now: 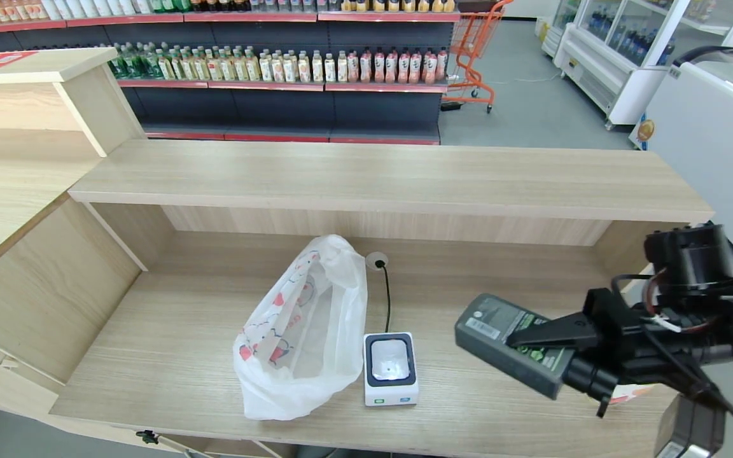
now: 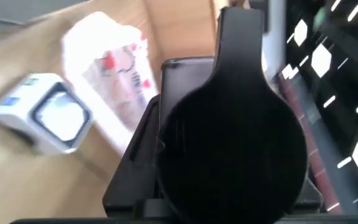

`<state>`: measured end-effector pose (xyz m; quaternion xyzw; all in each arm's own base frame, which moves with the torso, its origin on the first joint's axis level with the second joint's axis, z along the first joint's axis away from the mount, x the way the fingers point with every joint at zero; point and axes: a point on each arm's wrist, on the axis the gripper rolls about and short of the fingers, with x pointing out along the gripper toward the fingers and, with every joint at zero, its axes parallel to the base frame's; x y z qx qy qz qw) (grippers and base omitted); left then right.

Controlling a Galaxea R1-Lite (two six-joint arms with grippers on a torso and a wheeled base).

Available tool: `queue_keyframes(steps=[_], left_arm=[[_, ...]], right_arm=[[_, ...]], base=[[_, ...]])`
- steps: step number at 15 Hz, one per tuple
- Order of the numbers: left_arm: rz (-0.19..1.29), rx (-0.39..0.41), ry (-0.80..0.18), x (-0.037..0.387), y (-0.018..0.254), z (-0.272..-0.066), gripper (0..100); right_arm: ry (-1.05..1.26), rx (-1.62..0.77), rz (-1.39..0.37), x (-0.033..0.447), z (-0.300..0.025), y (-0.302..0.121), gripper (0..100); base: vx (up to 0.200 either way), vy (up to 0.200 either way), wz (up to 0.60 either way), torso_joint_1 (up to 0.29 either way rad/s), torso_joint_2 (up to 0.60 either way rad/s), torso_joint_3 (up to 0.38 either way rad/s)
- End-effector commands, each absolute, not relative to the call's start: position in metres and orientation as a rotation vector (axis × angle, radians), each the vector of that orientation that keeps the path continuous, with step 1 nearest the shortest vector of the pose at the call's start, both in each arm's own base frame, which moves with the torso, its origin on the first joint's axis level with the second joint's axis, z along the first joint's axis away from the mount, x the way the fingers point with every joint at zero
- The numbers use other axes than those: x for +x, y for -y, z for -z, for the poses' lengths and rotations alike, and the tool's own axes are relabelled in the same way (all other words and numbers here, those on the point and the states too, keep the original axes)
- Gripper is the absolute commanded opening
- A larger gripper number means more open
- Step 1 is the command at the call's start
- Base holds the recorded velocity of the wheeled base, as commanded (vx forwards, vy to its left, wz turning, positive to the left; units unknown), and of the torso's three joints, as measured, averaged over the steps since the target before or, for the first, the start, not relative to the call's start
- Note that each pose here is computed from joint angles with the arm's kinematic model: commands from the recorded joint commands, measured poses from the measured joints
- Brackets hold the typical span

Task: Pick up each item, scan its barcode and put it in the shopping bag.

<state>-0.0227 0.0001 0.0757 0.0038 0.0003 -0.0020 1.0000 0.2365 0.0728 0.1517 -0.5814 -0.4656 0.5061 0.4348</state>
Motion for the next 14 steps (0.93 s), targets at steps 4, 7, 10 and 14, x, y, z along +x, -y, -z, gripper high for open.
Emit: queue_keyframes(steps=[4,7,10,14], left_arm=[[0.003,0.008,0.000,-0.023,0.000,-0.076,100],[0.003,0.008,0.000,-0.023,0.000,-0.076,100],[0.003,0.008,0.000,-0.023,0.000,-0.076,100],[0.005,0.008,0.000,-0.023,0.000,-0.076,100]], right_arm=[[0.554,-1.103,-1.283,0.191,-0.160,-0.015,0],[0.211,-0.751,-1.197,0.173,-0.160,0.007,0],[-0.156,-0.329,-1.070,0.173,-0.166,0.014,0],[-0.568,0.216,-0.932,0.180,-0.162,-0.003,0]], base=[[0.000,0.000,0.00,0.000,0.00,0.000],[0.000,0.000,0.00,0.000,0.00,0.000],[0.000,0.000,0.00,0.000,0.00,0.000],[0.000,0.000,0.00,0.000,0.00,0.000]])
